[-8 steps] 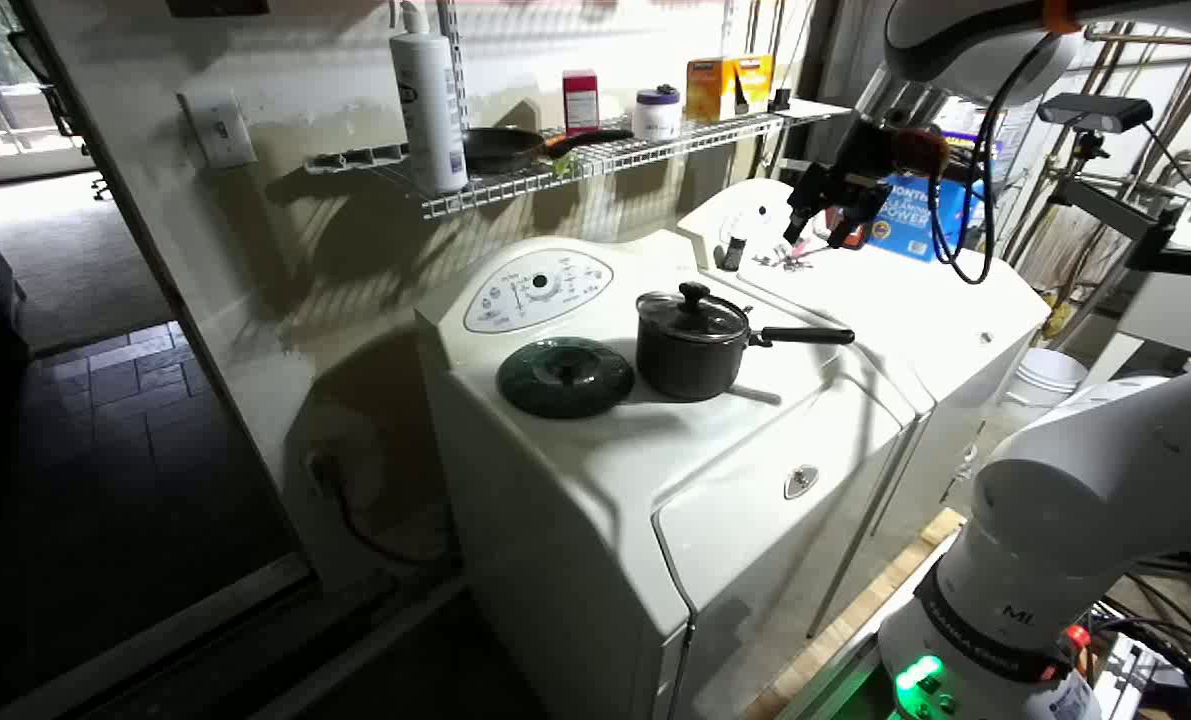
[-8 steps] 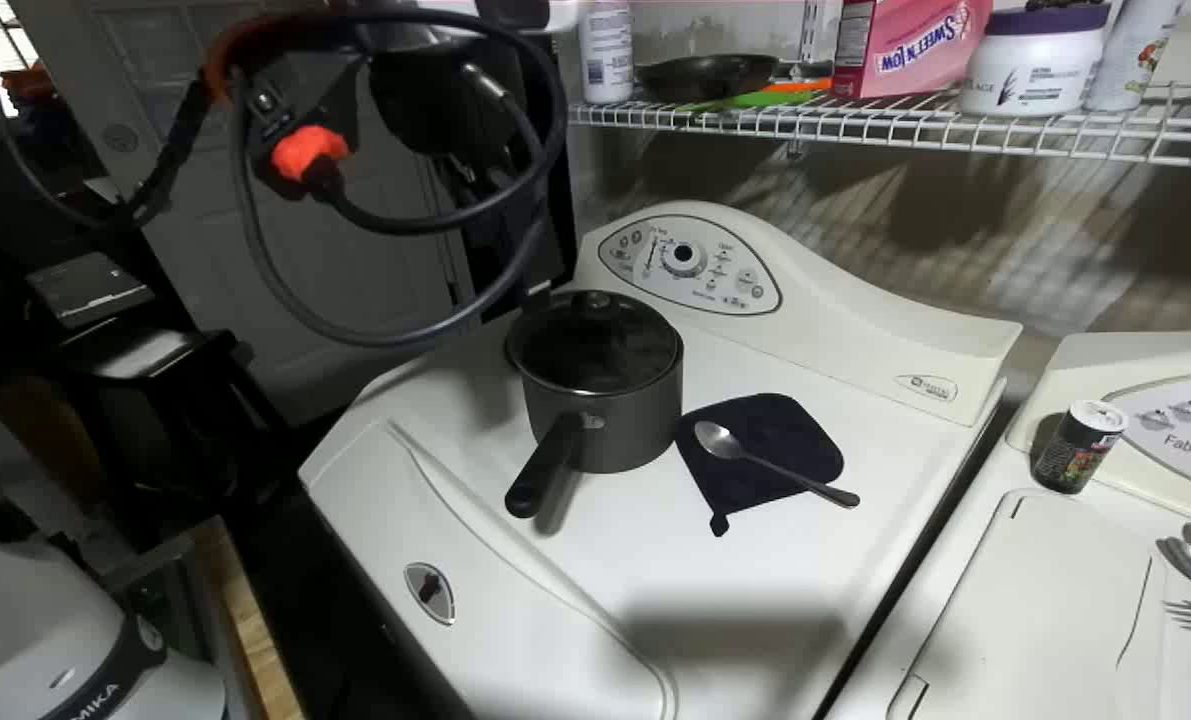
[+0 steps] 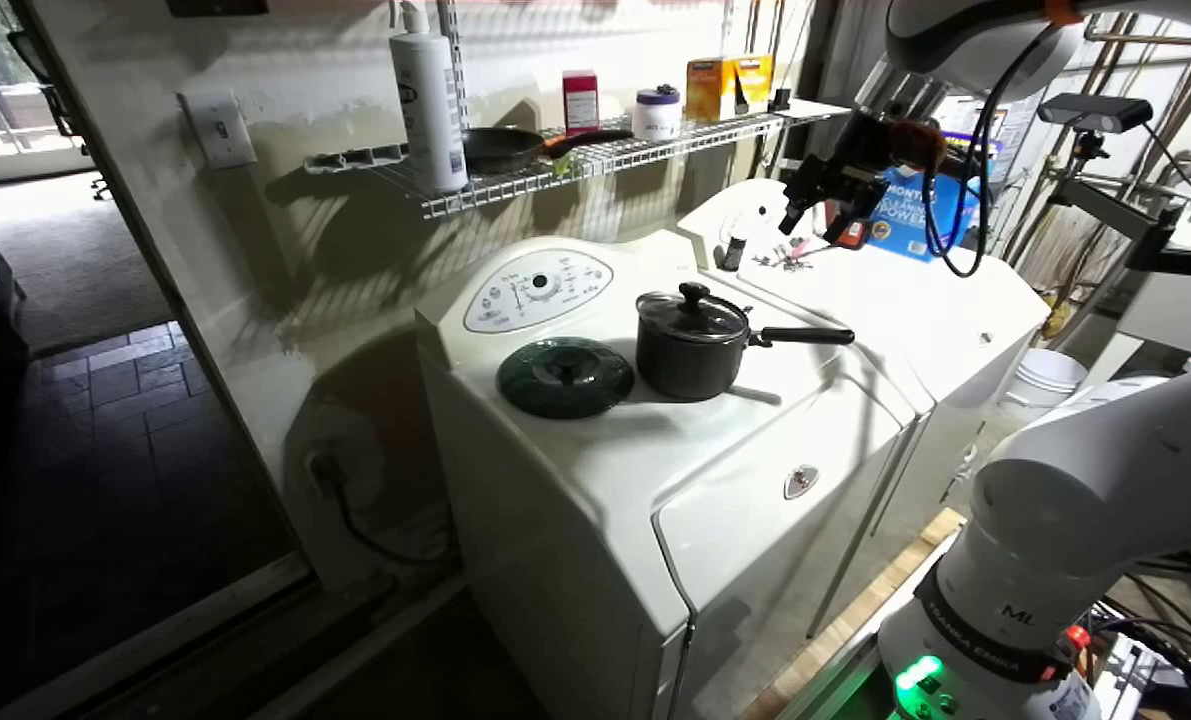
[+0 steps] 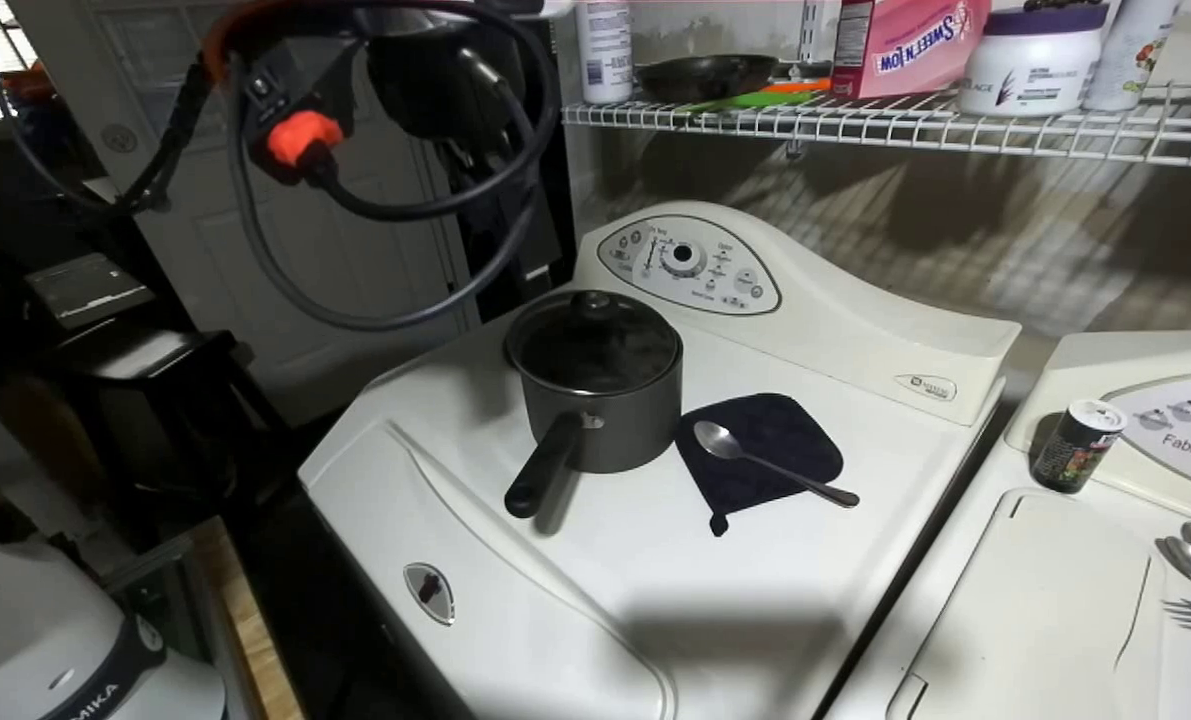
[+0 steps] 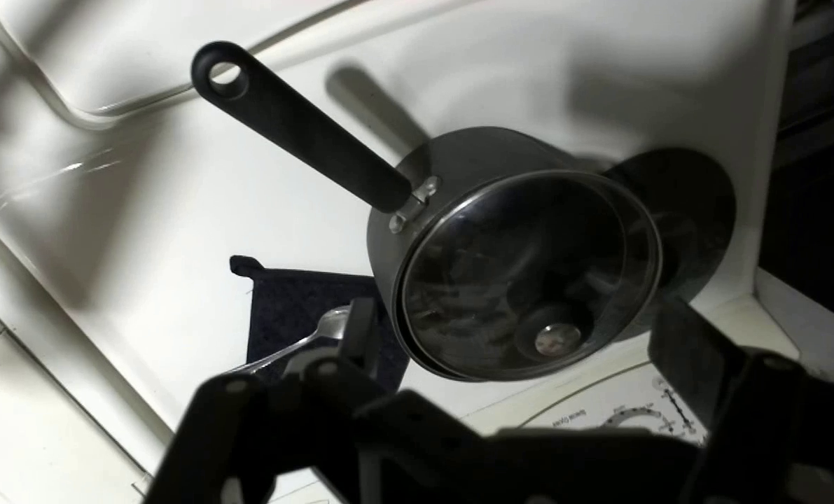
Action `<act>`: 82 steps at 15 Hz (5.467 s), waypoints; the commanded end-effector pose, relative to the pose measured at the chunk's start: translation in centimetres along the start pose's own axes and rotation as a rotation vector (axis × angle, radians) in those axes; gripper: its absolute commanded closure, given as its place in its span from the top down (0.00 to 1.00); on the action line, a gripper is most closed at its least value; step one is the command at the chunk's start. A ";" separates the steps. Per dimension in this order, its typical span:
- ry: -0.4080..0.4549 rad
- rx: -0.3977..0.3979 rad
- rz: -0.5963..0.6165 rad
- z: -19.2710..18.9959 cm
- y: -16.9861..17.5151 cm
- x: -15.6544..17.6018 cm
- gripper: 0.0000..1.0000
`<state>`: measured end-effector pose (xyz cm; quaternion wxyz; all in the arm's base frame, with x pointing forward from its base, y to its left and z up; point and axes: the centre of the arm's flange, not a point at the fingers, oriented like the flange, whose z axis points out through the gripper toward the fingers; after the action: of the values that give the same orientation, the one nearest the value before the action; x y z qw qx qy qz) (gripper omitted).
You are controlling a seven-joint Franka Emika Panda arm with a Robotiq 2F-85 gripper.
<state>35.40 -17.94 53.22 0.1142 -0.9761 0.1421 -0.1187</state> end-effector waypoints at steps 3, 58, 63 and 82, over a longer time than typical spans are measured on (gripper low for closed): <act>0.141 0.075 0.261 -4.2 -2.7 8.0 1.00; -0.343 -0.128 1.054 25.1 19.3 25.1 1.00; -0.279 -0.139 1.076 26.1 20.0 25.8 0.74; -0.260 -0.196 1.101 27.4 20.9 25.8 0.78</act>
<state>60.44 -39.44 27.31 0.0927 -0.7758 0.6160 0.1003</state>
